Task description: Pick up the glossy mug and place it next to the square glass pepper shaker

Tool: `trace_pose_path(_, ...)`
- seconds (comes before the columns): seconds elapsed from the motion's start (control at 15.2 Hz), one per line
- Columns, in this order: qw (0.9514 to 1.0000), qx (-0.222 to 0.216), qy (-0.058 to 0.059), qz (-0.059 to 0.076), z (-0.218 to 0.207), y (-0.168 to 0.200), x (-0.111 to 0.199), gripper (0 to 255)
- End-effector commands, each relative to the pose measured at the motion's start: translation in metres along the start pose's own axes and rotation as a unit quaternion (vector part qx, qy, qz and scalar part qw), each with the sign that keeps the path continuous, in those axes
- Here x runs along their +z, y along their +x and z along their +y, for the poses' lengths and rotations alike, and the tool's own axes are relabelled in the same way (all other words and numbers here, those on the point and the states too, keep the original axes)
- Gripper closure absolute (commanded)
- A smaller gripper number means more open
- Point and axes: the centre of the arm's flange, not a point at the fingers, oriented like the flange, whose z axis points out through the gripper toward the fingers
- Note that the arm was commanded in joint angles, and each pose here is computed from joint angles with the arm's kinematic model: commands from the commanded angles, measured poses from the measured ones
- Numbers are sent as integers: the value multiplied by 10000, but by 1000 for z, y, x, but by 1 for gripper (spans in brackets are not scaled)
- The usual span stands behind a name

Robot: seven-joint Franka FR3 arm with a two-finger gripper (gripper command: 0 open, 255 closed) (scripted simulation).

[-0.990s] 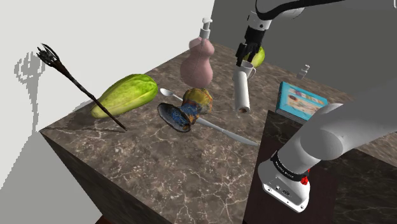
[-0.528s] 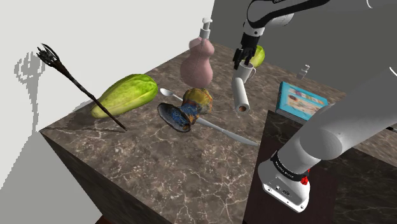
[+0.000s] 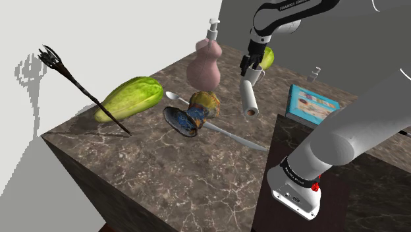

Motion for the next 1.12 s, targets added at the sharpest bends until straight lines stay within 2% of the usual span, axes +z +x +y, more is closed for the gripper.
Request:
trace_pose_path(0.0,10000,0,0,1,0,0,0,0)
trace_pose_path(0.13,10000,0,0,1,0,0,0,0)
trace_pose_path(0.2,10000,0,0,1,0,0,0,255)
trace_pose_path(0.79,10000,0,0,1,0,0,0,255)
trace_pose_path(1.06,10000,0,0,1,1,-1,-21,255)
